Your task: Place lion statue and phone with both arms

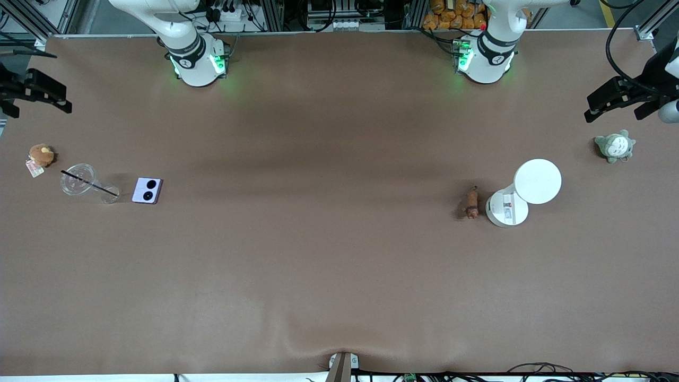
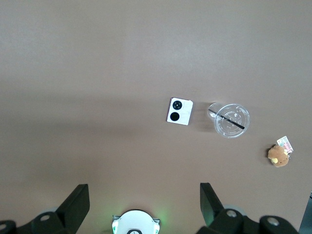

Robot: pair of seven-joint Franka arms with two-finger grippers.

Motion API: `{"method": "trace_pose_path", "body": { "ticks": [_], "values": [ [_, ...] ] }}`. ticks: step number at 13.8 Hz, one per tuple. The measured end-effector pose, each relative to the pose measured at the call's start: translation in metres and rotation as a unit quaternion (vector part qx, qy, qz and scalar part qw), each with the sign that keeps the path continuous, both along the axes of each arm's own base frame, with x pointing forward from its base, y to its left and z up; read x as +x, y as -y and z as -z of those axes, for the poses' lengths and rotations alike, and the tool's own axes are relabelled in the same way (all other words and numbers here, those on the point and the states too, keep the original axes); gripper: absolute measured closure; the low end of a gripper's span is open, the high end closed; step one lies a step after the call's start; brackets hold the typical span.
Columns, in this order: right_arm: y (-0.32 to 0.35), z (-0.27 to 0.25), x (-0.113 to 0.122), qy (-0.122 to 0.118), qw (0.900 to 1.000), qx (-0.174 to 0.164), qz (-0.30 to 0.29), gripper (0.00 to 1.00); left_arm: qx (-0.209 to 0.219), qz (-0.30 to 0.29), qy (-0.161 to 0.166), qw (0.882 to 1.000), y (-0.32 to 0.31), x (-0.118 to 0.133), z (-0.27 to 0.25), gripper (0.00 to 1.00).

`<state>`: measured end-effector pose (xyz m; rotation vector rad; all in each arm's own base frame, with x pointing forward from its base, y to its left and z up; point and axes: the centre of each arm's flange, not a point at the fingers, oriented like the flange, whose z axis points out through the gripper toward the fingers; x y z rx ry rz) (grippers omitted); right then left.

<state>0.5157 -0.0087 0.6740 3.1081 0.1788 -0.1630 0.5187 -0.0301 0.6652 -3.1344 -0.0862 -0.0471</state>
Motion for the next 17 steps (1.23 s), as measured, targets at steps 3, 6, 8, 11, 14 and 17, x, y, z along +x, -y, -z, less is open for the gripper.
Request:
{"method": "trace_pose_path", "body": {
  "ticks": [3, 6, 8, 11, 14, 17],
  "values": [
    [-0.002, 0.004, 0.002, 0.008, 1.0, 0.002, -0.026, 0.0, 0.0, 0.0, -0.002, 1.0, 0.0, -0.003, -0.002, 0.0],
    [-0.003, 0.006, 0.005, 0.013, 0.999, 0.003, -0.037, 0.0, 0.0, -0.001, 0.005, 1.0, -0.001, -0.003, -0.008, 0.0],
    [-0.004, 0.007, 0.005, 0.013, 0.999, 0.003, -0.039, 0.0, 0.0, -0.001, 0.006, 1.0, -0.001, -0.003, -0.01, 0.0],
    [-0.004, 0.007, 0.006, 0.013, 0.999, 0.003, -0.04, 0.0, 0.0, 0.002, 0.004, 1.0, 0.003, -0.004, -0.009, 0.0],
    [-0.005, 0.008, 0.008, 0.017, 0.999, 0.004, -0.041, 0.0, 0.001, 0.007, -0.003, 1.0, 0.007, -0.006, -0.008, 0.0],
    [-0.01, 0.009, 0.009, 0.022, 0.999, 0.023, -0.037, 0.0, 0.001, 0.008, -0.006, 1.0, 0.009, -0.006, -0.007, 0.0]
  ]
}}
